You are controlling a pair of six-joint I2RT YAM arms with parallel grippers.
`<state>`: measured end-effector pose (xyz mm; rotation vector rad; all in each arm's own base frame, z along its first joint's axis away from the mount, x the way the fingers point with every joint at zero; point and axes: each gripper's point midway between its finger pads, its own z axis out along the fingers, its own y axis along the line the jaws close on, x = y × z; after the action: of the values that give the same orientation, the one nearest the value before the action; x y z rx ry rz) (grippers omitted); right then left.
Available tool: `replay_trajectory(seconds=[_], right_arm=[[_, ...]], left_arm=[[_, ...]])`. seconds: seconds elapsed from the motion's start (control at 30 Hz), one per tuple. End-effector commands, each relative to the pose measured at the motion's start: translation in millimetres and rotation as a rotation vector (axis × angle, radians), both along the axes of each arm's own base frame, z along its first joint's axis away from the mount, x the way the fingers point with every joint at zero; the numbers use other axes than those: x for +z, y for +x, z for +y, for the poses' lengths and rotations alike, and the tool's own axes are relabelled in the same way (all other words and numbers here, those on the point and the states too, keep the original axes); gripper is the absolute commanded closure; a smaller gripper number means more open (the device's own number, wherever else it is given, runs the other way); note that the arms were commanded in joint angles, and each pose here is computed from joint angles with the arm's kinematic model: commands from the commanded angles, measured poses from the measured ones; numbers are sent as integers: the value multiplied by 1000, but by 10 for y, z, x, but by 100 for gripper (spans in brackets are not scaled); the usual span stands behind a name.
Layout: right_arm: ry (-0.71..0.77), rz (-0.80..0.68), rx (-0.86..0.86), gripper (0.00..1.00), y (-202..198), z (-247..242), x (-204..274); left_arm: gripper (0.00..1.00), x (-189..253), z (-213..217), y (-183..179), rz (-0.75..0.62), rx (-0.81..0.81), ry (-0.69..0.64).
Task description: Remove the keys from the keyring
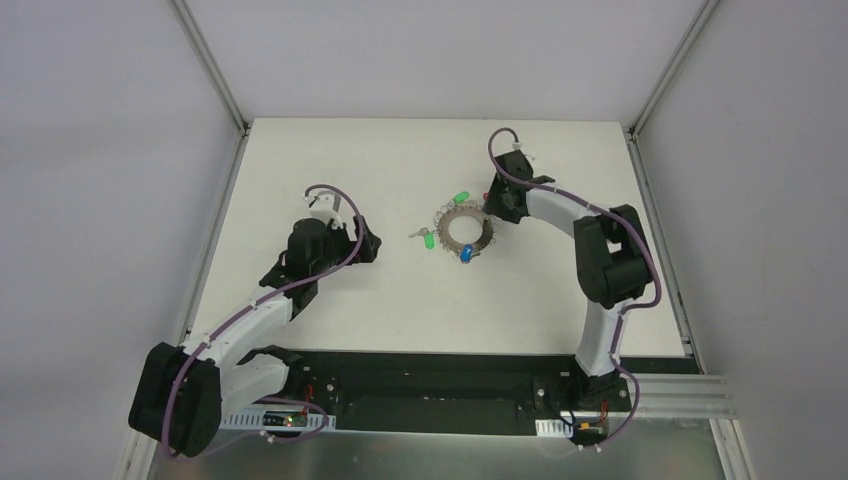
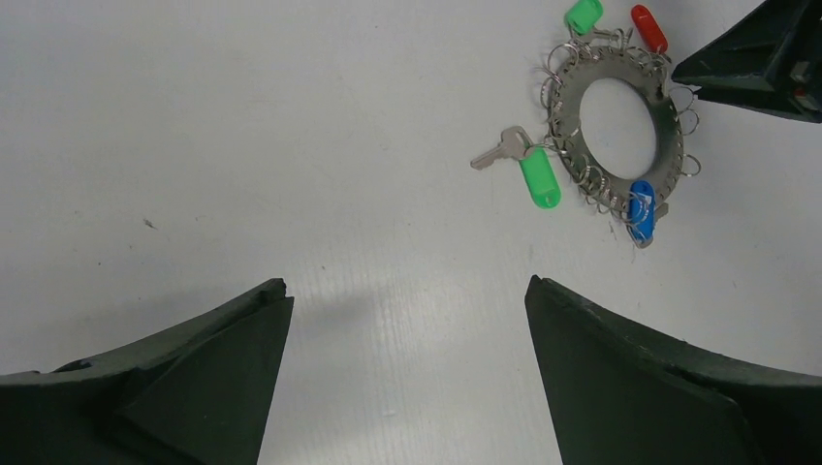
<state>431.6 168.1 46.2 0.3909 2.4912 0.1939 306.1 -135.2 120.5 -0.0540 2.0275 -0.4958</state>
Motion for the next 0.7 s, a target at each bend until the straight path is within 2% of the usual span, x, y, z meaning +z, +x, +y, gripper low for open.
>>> replay_trajectory(seconds=[0.0, 0.07, 0.13, 0.17, 0.23, 0.3, 0.37, 0.67], right_arm=[[-50, 44, 20, 53, -57, -1, -96], [-48, 60, 35, 56, -111, 47, -172], [-47, 70, 54, 64, -157, 97, -219], [-50, 71, 63, 73, -170, 113, -224], [-66, 73, 68, 99, -195, 107, -204], [-83, 60, 63, 100, -214, 56, -123], [-79, 20, 73, 100, -236, 31, 18], [50, -122, 206, 100, -461, 176, 739]], left_arm=[[5, 125, -102, 35, -78, -78, 1], [5, 112, -167, 32, -79, -116, -4], [6, 99, -236, 29, -72, -148, -22], [6, 101, -279, 25, -70, -170, -32], [9, 103, -354, 15, -66, -208, -51], [17, 100, -442, -6, -60, -258, -69], [20, 100, -503, -12, -52, -290, -83], [20, 154, -542, -45, -88, -319, -102]])
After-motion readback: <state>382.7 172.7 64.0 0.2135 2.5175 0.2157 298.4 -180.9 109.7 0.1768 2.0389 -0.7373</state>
